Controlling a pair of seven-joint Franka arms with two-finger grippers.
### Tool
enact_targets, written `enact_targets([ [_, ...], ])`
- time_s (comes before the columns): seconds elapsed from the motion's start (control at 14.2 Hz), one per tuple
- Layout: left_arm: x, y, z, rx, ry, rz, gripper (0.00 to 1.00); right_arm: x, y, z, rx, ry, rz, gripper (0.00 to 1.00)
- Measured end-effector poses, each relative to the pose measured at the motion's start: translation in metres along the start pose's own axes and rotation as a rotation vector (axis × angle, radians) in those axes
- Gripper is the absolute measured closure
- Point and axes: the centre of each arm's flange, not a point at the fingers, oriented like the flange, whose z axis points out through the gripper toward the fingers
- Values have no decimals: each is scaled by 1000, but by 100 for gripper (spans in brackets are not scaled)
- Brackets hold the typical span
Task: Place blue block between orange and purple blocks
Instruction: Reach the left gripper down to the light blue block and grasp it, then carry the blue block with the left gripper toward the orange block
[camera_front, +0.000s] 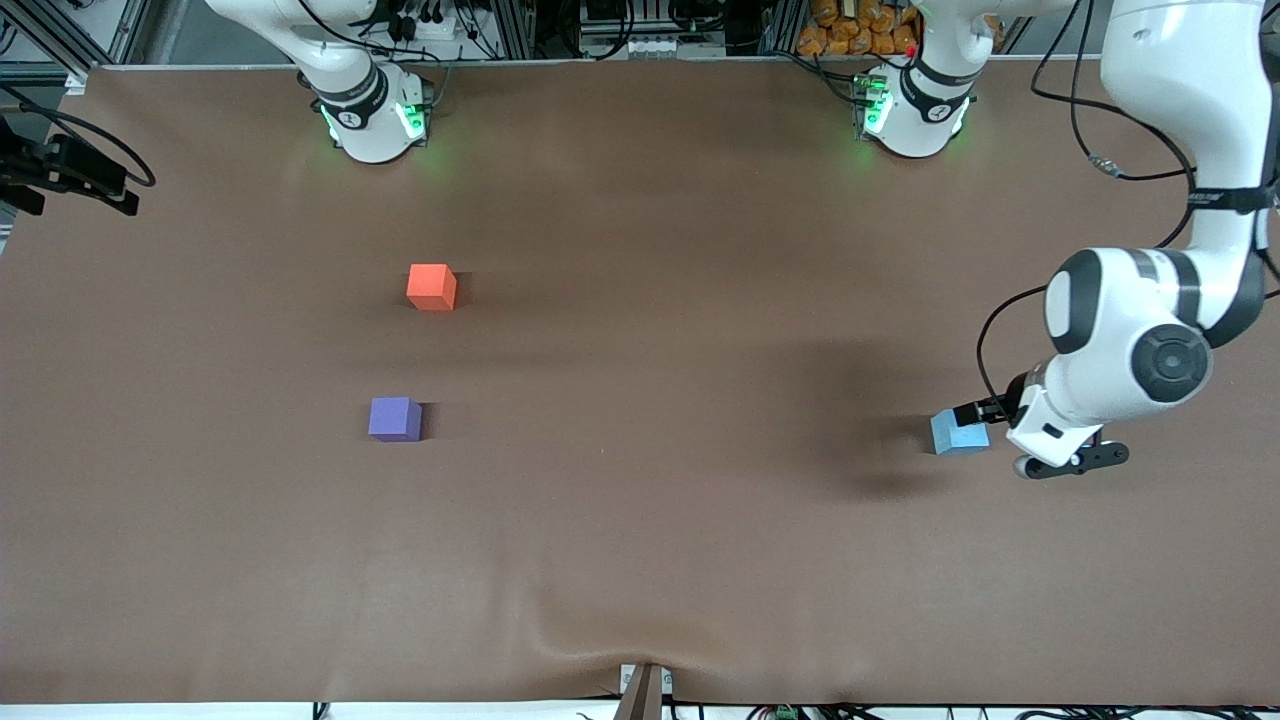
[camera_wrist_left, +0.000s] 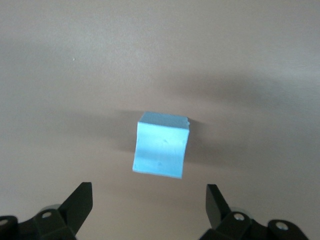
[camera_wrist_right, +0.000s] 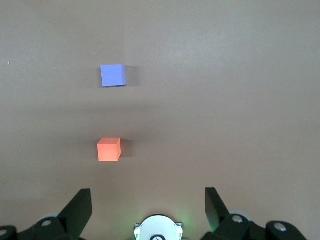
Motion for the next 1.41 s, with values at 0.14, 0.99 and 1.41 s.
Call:
enact_targets([
  [0.14,2,2,24,33,-7,35,0,0,0,0,0,0,0,0],
  [0.99,7,13,87,44,-18,105,0,0,1,0,0,-1,1,0],
  [1.41,15,15,88,40,-2,108,44,0,1,0,0,-1,2,0],
])
